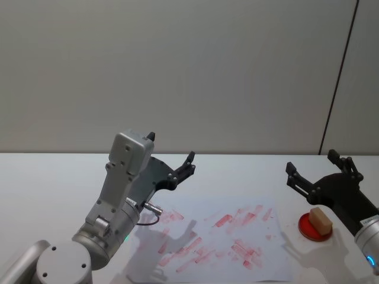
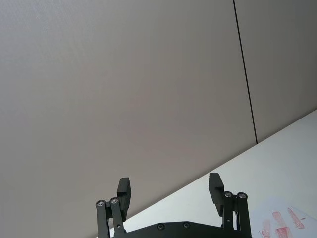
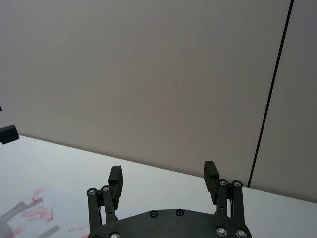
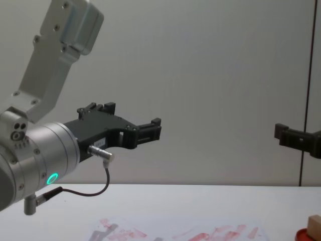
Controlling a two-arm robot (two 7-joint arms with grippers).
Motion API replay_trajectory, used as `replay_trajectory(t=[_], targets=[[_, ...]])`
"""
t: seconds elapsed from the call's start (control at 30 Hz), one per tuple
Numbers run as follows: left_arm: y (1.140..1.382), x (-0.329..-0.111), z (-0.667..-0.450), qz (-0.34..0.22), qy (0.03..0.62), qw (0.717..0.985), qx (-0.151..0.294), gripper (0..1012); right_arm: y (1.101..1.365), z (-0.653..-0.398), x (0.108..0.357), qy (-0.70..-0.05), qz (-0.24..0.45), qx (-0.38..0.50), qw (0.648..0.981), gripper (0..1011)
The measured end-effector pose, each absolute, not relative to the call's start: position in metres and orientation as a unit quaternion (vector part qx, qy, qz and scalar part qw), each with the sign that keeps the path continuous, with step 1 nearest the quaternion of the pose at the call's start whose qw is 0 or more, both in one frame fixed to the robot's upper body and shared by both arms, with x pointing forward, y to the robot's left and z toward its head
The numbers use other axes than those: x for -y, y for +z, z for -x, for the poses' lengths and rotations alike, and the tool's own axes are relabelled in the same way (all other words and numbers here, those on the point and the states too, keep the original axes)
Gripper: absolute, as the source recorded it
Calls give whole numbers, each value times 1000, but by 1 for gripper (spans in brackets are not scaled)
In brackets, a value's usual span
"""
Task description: Use the one hand to pick up the stamp and affix it onto the A4 paper.
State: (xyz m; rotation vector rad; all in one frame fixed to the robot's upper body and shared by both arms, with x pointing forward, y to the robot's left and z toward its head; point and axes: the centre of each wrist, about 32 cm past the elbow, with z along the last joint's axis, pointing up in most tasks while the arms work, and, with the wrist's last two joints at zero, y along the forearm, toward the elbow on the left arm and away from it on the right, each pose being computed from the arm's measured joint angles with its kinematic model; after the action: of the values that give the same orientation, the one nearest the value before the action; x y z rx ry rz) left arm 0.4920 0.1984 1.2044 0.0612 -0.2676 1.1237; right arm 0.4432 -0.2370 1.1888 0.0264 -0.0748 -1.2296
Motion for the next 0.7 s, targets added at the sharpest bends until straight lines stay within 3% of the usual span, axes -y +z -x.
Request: replay_trajectory(t=[0.7], targets=[[1204,-198,-492,-29,531,837,126,1002,1189,-443,237,-577,-12,35,816,1001]])
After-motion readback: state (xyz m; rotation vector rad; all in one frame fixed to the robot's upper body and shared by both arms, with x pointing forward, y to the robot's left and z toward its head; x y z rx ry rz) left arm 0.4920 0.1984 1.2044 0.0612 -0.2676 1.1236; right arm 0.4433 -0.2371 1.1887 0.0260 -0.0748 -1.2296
